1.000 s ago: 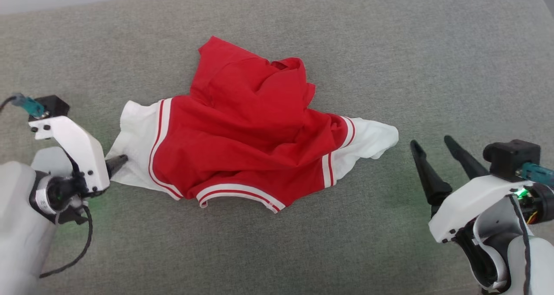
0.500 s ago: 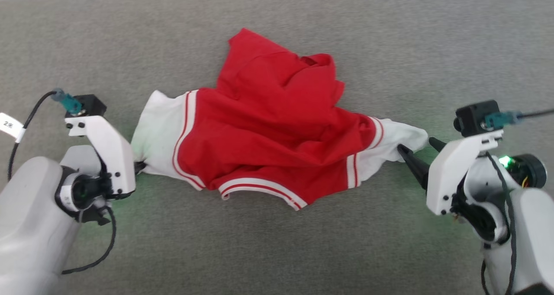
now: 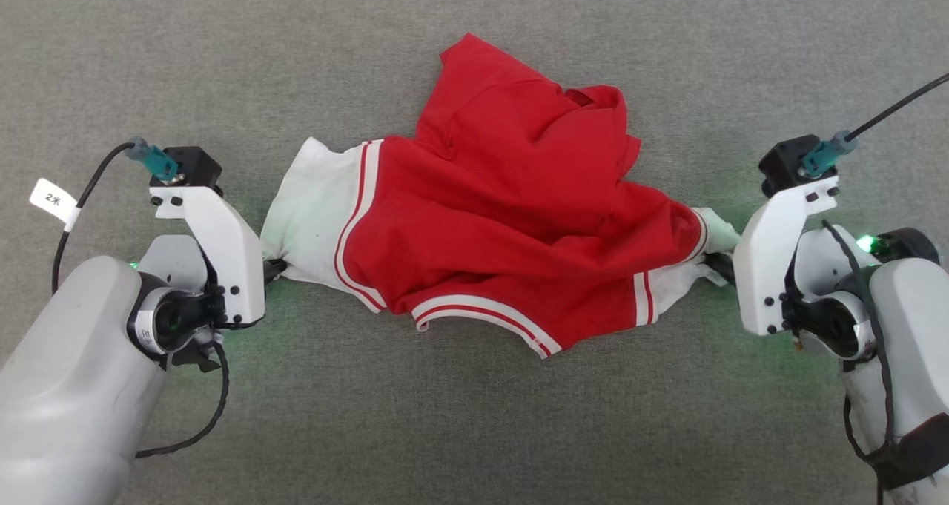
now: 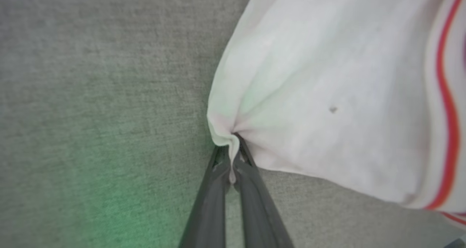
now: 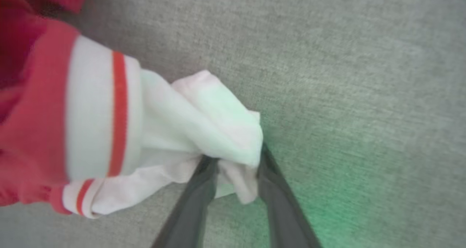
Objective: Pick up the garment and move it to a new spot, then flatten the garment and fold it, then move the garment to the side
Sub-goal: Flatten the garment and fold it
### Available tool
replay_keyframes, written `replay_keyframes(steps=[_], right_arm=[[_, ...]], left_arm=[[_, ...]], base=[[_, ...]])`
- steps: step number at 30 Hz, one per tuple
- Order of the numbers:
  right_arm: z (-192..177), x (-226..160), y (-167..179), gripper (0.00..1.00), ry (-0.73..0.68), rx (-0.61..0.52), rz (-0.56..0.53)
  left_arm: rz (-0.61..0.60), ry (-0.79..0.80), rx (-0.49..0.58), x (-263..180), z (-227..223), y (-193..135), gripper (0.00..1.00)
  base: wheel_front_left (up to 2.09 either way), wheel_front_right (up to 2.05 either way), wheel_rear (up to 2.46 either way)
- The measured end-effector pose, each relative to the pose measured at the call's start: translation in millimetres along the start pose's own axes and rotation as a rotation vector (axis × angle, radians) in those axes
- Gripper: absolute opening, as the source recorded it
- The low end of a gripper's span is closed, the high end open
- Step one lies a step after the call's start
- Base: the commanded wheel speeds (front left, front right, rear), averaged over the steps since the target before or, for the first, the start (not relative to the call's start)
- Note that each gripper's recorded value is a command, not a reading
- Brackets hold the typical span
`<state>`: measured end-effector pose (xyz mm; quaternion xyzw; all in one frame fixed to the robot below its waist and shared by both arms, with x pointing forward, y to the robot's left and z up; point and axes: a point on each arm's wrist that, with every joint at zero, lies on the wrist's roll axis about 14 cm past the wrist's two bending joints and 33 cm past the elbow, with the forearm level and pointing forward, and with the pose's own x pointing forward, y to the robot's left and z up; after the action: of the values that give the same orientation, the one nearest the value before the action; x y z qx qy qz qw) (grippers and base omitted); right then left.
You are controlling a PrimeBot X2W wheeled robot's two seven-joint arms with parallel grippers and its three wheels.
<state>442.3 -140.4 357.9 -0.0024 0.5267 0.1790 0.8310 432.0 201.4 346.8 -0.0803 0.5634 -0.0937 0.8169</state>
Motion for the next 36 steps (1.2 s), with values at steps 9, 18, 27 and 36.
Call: replay_keyframes(steps=[9, 18, 27, 36], right_arm=[[27.4, -28.8, 12.2, 0.00, -0.086, 0.043, 0.077], [95.9, -115.2, 28.9, 0.00, -0.322, 0.007, 0.130], [148.0, -195.9, 47.6, 0.00, -0.567, 0.011, 0.156], [200.8, -286.5, 59.5, 0.00, -0.881, 0.054, 0.162]], left_arm=[[-0.005, -0.066, 0.019, -26.1, 16.8, -1.4, 0.00], [0.022, -0.288, 0.113, -123.4, 82.3, -12.9, 0.00], [0.019, -0.505, 0.159, -216.5, 124.5, -42.2, 0.00], [-0.033, -0.786, 0.176, -314.0, 163.8, -71.6, 0.00]], base=[[0.00, 0.00, 0.00], [0.00, 0.00, 0.00], [0.00, 0.00, 0.00], [0.00, 0.00, 0.00]])
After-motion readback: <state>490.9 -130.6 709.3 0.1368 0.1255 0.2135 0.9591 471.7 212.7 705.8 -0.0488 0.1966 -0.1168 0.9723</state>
